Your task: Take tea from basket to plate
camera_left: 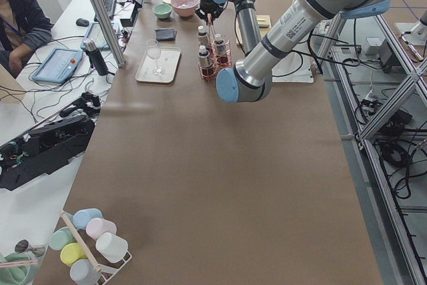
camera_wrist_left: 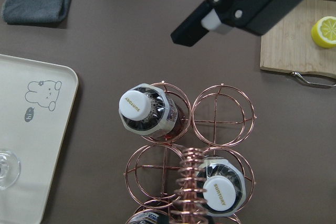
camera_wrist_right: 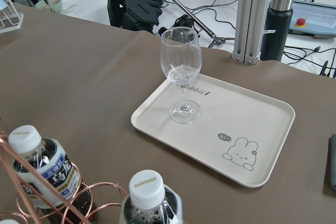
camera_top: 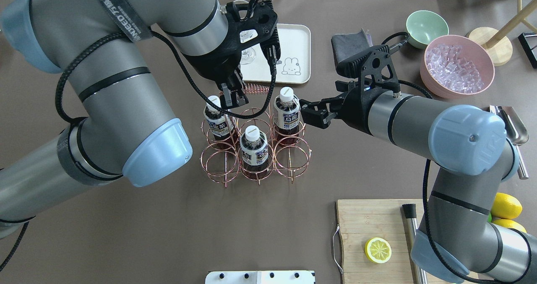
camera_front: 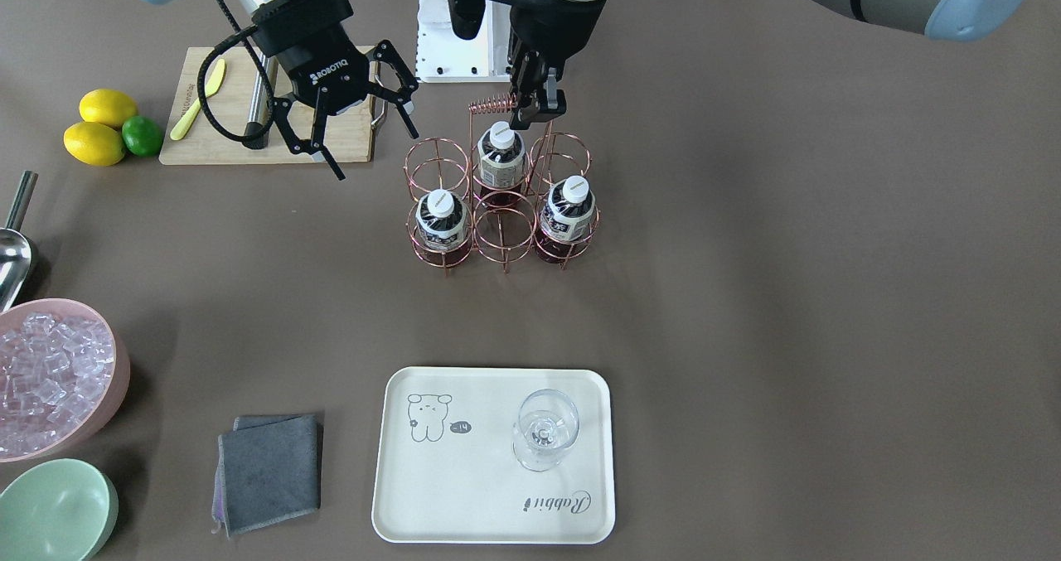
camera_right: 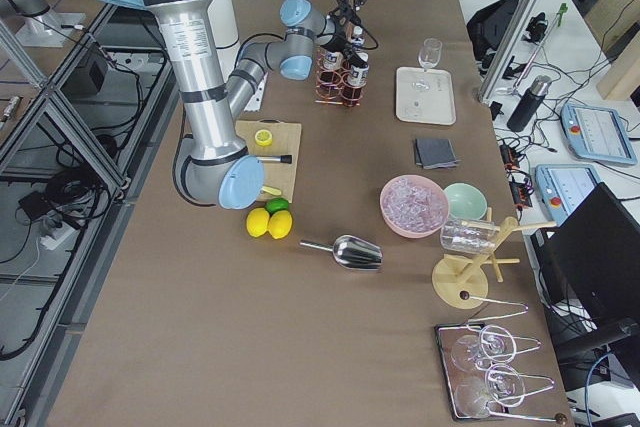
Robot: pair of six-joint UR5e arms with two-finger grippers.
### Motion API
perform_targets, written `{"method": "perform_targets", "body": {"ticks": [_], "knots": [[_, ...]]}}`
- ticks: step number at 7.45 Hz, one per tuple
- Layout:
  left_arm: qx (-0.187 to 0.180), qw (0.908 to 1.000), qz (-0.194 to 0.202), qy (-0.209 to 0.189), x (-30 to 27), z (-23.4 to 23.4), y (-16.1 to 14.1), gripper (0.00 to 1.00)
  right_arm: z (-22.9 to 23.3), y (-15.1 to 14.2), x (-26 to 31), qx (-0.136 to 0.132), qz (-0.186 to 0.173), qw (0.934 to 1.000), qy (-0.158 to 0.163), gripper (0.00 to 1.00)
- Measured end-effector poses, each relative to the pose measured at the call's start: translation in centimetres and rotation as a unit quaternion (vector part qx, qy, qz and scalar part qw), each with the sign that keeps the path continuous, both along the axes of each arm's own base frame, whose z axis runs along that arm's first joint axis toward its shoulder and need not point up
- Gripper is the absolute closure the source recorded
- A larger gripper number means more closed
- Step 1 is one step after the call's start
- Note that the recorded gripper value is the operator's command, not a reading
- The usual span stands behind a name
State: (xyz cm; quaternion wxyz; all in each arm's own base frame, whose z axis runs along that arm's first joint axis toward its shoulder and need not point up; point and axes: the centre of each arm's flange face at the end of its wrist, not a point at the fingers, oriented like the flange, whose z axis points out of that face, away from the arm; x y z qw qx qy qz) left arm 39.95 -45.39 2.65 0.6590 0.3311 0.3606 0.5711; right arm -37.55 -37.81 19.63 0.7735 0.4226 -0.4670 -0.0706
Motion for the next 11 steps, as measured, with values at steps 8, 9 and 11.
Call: {"method": "perform_targets", "body": {"ticks": [8,9,11], "knots": [[-0.002,1.0,0.0,-0.002,0.1,0.3,-0.1,1.0,3.6,-0.1,-4.6,0.086,0.007,0.9957,-0.034,0.02],[-0.002,1.0,0.0,-0.003,0.1,0.3,-0.1,1.0,3.3,-0.4,-5.0,0.092,0.007,0.9952,-0.032,0.02],[-0.003,1.0,-0.002,-0.004,0.0,0.4,-0.2,1.0,2.6,-1.4,-6.3,0.095,0.014,0.995,-0.03,0.02]]}}
